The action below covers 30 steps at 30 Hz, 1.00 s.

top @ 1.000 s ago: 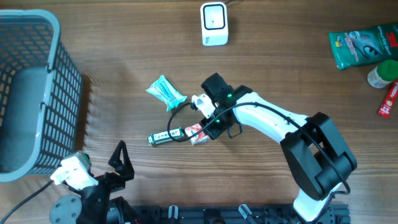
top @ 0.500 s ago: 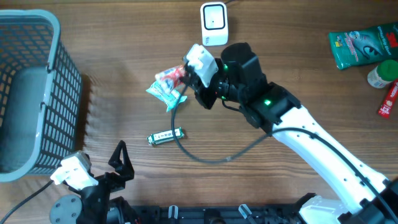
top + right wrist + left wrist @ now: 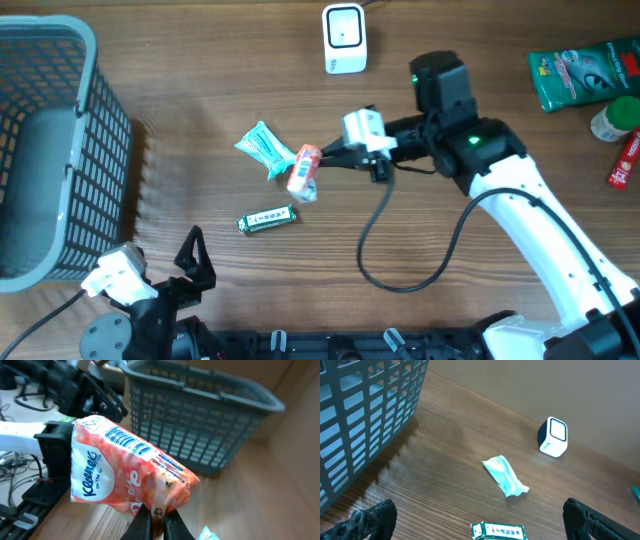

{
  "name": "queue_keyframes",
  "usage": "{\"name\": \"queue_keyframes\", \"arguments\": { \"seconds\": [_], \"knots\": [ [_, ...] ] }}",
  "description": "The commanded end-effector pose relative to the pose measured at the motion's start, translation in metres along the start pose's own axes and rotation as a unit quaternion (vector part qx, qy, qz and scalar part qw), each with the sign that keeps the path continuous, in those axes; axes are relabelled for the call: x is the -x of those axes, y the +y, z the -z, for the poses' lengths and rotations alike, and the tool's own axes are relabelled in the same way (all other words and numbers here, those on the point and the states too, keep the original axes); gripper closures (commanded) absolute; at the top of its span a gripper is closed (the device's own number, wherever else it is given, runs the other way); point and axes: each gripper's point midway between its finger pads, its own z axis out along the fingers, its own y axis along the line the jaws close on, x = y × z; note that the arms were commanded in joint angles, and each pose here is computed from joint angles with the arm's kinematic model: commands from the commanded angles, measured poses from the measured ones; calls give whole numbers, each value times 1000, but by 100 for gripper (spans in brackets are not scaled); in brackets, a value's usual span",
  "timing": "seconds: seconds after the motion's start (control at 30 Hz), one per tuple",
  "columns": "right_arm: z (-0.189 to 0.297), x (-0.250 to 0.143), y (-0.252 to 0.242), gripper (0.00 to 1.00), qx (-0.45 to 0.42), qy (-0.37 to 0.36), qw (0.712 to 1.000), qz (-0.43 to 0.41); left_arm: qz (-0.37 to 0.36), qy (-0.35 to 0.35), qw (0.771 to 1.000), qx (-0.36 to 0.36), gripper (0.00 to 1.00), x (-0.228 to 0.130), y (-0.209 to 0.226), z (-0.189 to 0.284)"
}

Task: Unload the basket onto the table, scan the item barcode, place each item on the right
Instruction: 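Carry the Kleenex pack to the scanner and hold it beneath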

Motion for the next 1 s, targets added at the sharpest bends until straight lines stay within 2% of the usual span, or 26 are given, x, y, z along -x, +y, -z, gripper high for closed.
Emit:
{"name": "queue_keyframes", "arguments": {
  "seconds": [0.0,0.07,0.13,0.2,0.23,0.27,0.3,0.33,0.37,0.4,0.43,0.5,0.53,0.57,0.6,0.63,0.67,0.7,0.73,0.8,0.83,0.87,0.9,0.93,0.97],
  "knots": [
    [4,15,10,96,31,-50,998,33,3,0,1000,-3,0,0,-1,0],
    [4,17,7,96,28,-52,997,40,3,0,1000,-3,0,0,-1,0],
    [5,26,-3,96,20,-60,998,-7,3,0,1000,-3,0,0,-1,0],
    [6,37,-27,96,-11,-62,990,-127,3,0,1000,-3,0,0,-1,0],
    [9,37,-56,96,-78,-62,967,-234,3,1,1000,-3,0,0,-1,0],
    [21,26,-97,96,-192,-82,894,-397,3,0,1000,-3,0,0,-1,0],
    [35,7,-121,96,-271,-109,806,-515,3,0,1000,-3,0,0,-1,0],
    [46,-10,-131,91,-316,-137,716,-608,3,0,1000,-3,0,0,-1,0],
    [57,-31,-136,71,-349,-174,592,-706,3,0,1000,-3,0,0,-1,0],
    [64,-45,-137,75,-362,-208,489,-766,3,1,1000,-3,0,0,-1,0],
    [66,-47,-138,75,-361,-223,460,-780,3,1,1000,-3,0,0,-1,0],
    [77,-54,-144,90,-379,-265,390,-796,3,0,1000,-3,0,0,-1,0],
    [85,-60,-147,94,-387,-293,336,-807,3,0,1000,-3,0,0,-1,0],
    [87,-66,-146,94,-380,-316,274,-825,3,1,1000,-3,0,0,-1,0],
    [86,-72,-146,94,-369,-328,235,-837,3,0,1000,-3,0,0,-1,0],
    [85,-76,-148,94,-367,-331,224,-840,3,1,1000,-3,0,0,-1,0],
    [83,-82,-151,95,-370,-327,228,-839,3,0,1000,-3,0,0,-1,0],
    [80,-91,-152,95,-382,-311,245,-835,3,0,1000,-3,0,0,-1,0],
    [75,-96,-155,95,-391,-294,281,-825,3,0,1000,-3,0,0,-1,0],
    [67,-96,-164,94,-411,-261,378,-788,3,0,1000,-3,0,0,-1,0],
    [63,-98,-165,92,-422,-240,417,-768,3,0,1000,-3,0,0,-1,0],
    [57,-106,-165,86,-442,-204,465,-740,3,1,1000,-3,0,0,-1,0],
    [55,-115,-166,76,-465,-158,522,-697,3,0,1000,-3,0,0,-1,0],
    [54,-121,-166,72,-476,-126,560,-667,3,0,1000,-3,0,0,-1,0],
    [53,-129,-166,63,-488,-86,601,-627,3,0,1000,-3,0,0,-1,0]
  ]
}}
